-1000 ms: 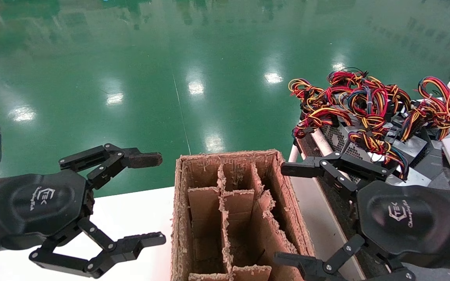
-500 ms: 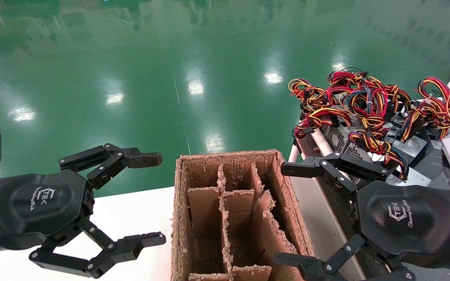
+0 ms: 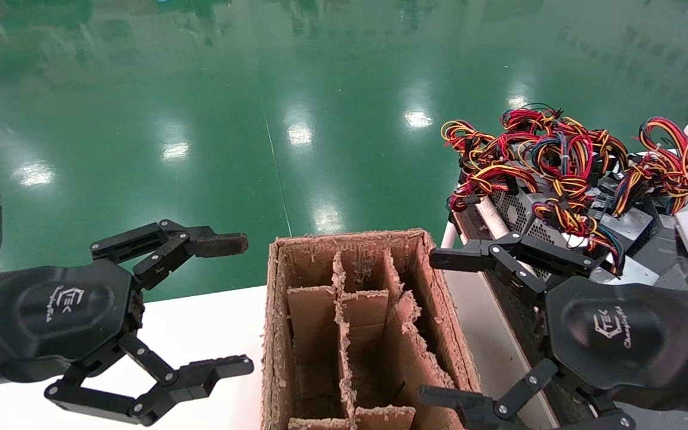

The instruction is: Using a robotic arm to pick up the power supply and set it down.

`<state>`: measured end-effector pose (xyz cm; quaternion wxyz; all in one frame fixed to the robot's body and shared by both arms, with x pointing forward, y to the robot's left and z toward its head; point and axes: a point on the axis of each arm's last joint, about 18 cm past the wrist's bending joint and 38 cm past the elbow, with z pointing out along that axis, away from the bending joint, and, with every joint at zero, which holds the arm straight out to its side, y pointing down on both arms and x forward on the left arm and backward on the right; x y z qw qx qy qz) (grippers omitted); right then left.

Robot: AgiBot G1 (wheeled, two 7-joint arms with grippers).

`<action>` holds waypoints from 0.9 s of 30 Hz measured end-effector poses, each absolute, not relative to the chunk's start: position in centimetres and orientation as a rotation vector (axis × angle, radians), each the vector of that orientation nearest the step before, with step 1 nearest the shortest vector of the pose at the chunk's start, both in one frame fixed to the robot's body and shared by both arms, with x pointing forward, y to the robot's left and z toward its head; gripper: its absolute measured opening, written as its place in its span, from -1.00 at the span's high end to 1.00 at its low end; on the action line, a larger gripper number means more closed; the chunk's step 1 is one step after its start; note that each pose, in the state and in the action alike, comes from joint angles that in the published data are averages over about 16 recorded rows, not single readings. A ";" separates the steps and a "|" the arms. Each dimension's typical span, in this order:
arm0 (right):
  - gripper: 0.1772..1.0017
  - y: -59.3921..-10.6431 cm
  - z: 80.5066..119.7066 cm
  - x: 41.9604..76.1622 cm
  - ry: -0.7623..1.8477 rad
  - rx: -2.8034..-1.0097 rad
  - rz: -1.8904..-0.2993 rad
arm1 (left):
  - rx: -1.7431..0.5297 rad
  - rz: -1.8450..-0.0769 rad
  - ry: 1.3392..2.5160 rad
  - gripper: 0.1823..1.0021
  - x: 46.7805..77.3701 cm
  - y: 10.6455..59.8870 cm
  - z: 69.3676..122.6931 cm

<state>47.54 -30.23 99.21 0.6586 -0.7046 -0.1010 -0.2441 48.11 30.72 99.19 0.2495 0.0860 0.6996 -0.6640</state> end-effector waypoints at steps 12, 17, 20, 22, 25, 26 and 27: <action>-1.00 -30.2 99.2 47.5 -0.229 -1.595 -0.553 | 0.234 -1.808 1.905 -1.00 48.1 30.7 99.2; -1.00 -30.2 99.2 47.5 -0.229 -1.595 -0.553 | 0.234 -1.808 1.905 -1.00 48.1 30.7 99.2; -1.00 -30.2 99.2 47.5 -0.229 -1.595 -0.553 | 0.234 -1.808 1.905 -1.00 48.1 30.7 99.2; -1.00 -30.2 99.2 47.5 -0.229 -1.595 -0.553 | 0.234 -1.808 1.905 -1.00 48.1 30.7 99.2; -1.00 -30.2 99.2 47.5 -0.229 -1.595 -0.553 | 0.234 -1.808 1.905 -1.00 48.1 30.7 99.2; -1.00 -30.2 99.2 47.5 -0.229 -1.595 -0.553 | 0.234 -1.808 1.905 -1.00 48.1 30.7 99.2; -1.00 -30.2 99.2 47.5 -0.229 -1.595 -0.553 | 0.234 -1.808 1.905 -1.00 48.1 30.7 99.2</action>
